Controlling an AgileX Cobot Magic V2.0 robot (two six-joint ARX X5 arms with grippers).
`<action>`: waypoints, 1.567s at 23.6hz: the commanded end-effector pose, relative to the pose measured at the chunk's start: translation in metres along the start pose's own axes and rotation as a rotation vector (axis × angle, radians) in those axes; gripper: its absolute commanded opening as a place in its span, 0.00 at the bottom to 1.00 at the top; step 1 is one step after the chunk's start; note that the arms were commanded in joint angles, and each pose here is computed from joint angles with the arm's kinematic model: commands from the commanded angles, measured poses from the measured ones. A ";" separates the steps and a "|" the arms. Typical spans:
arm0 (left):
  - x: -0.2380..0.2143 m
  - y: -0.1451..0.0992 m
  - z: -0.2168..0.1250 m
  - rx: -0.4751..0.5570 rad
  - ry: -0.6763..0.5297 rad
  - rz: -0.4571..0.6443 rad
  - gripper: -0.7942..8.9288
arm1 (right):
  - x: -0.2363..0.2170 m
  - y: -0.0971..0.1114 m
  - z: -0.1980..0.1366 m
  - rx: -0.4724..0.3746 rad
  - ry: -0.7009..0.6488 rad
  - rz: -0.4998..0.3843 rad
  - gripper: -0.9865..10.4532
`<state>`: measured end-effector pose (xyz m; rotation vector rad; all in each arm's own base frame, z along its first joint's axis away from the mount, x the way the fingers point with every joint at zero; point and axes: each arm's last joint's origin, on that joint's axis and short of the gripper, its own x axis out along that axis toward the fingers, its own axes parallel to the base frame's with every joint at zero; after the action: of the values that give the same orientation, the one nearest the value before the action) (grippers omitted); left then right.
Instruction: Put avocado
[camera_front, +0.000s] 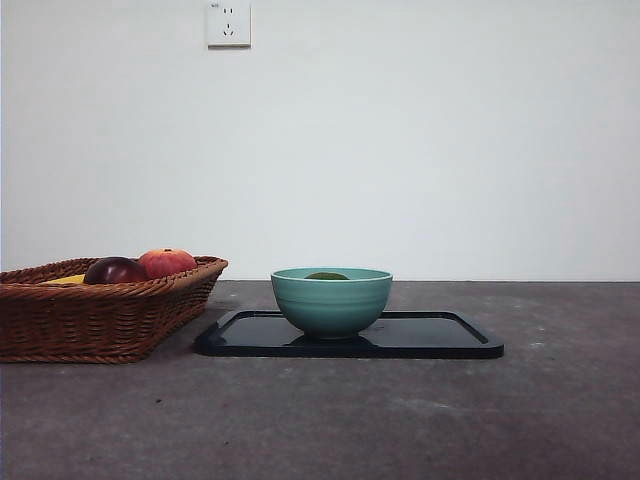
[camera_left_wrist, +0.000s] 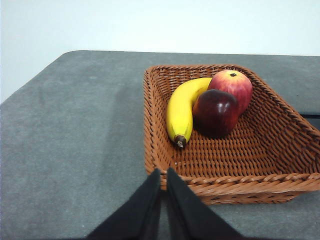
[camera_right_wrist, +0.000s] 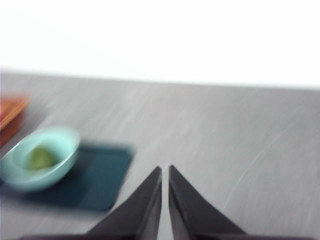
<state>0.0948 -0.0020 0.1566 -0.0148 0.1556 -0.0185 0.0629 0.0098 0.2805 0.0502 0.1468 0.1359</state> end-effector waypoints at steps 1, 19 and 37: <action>0.002 0.000 -0.008 -0.001 0.025 0.005 0.10 | 0.015 -0.004 -0.023 -0.015 -0.078 -0.038 0.10; 0.002 0.000 -0.008 -0.001 0.025 0.005 0.10 | 0.052 -0.022 -0.116 -0.038 -0.043 -0.205 0.10; 0.002 0.000 -0.008 -0.001 0.025 0.005 0.10 | 0.049 -0.024 -0.123 -0.066 0.020 -0.216 0.10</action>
<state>0.0948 -0.0020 0.1566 -0.0148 0.1556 -0.0185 0.0958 -0.0019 0.1528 -0.0275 0.1542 -0.0730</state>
